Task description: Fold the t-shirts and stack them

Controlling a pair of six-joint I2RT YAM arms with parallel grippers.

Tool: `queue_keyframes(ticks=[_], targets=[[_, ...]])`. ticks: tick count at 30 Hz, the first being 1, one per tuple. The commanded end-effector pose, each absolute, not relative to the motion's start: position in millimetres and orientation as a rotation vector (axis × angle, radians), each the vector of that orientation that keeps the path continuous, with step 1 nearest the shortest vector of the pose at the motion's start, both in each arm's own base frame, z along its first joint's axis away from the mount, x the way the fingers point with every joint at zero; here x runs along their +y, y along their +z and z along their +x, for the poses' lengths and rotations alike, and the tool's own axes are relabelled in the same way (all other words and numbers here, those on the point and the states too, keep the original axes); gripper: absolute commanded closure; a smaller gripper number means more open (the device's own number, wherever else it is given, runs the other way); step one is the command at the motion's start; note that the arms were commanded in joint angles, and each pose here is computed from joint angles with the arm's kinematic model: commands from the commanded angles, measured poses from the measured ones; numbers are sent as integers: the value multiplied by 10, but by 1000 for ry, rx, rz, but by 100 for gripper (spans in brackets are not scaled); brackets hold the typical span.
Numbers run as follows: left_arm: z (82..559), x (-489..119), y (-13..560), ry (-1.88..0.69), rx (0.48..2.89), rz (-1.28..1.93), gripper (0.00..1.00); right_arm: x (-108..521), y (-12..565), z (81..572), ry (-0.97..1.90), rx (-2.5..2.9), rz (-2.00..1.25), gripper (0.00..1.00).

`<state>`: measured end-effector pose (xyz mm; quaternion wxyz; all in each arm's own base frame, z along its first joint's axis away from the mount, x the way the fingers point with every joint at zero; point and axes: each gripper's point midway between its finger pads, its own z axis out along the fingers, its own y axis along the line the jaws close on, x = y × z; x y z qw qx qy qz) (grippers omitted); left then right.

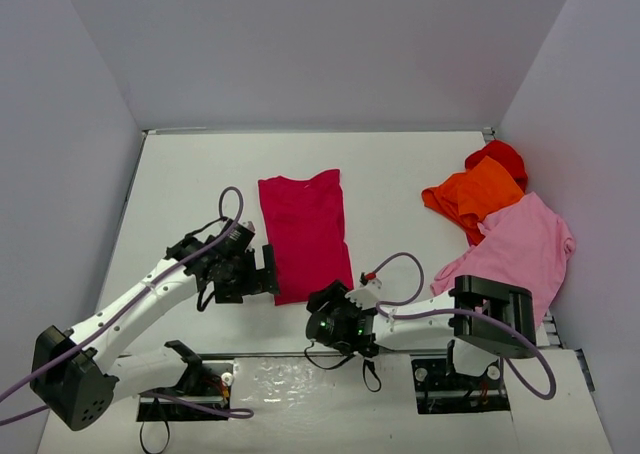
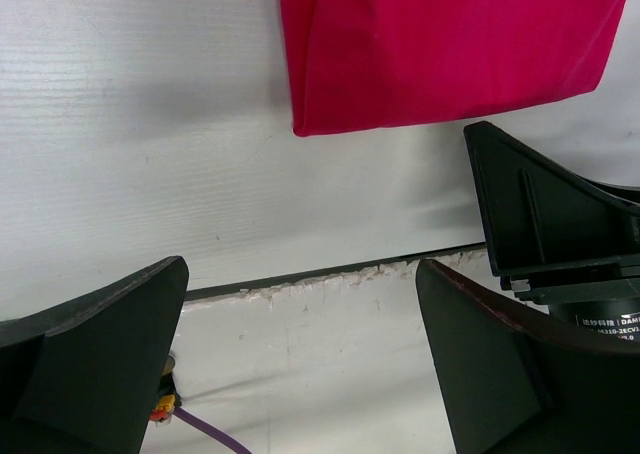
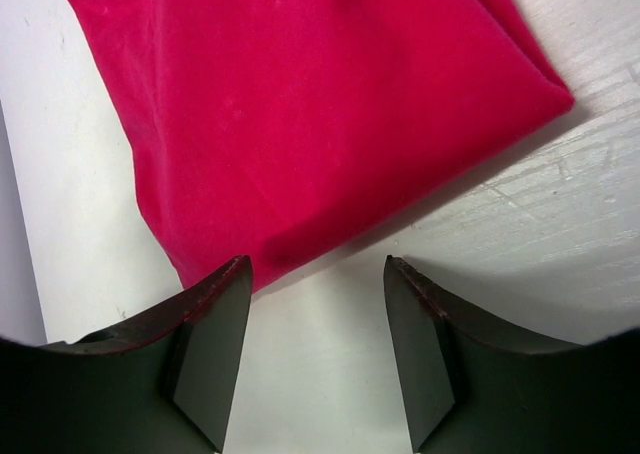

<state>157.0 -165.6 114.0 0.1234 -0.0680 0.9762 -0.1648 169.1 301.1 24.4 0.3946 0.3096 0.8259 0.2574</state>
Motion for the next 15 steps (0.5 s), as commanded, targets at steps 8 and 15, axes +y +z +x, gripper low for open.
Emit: queue_keyframes(ticks=[8,15], targets=[[1646,-1684,1275,-490,2809,-158,3,2751,-20,1842,468,2081,785,53],[1677,-1722,1240,-490,2823,-149,3,2626,-67,1943,421,2077,794,55]])
